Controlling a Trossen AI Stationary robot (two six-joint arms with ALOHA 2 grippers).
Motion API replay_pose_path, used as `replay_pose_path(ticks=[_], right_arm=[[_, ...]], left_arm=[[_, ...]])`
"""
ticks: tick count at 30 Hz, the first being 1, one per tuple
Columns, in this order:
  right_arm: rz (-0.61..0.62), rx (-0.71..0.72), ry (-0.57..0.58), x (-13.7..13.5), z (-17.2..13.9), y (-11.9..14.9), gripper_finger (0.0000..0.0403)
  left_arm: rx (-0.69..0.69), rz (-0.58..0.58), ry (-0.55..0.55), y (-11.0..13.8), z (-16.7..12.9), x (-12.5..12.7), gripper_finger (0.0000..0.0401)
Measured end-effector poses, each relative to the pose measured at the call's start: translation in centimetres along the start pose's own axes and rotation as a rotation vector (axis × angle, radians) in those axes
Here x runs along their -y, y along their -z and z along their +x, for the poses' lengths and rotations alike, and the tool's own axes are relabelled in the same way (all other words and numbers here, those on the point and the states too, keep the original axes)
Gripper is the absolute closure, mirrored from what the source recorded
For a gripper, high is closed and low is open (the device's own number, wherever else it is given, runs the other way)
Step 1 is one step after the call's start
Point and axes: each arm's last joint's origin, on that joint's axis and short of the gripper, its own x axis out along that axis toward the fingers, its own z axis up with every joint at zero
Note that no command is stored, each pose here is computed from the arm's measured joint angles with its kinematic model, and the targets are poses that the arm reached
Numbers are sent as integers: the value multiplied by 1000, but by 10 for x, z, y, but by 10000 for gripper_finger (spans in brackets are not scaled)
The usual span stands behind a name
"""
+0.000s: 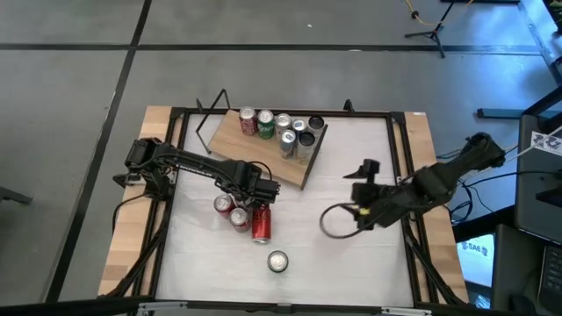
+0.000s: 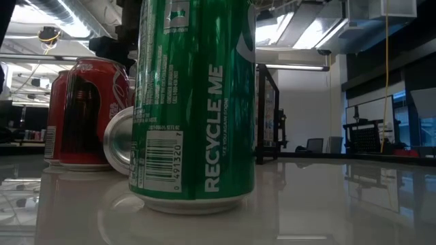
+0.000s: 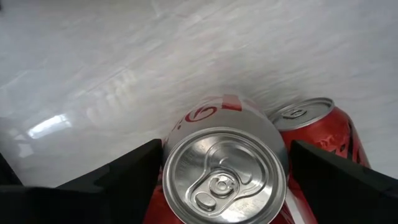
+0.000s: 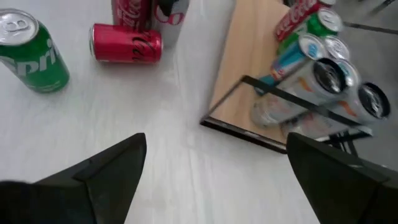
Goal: Place canned beverage on shelf
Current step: Put the silver soda can on the shelf aligned with the other silver soda can
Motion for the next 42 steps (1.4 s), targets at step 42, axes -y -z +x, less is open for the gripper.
replay_pose_path(ticks=[42], right_arm=[[407,724,-353,1,86,180,22]], left_arm=[[152,1282,107,-22,1,11,126]])
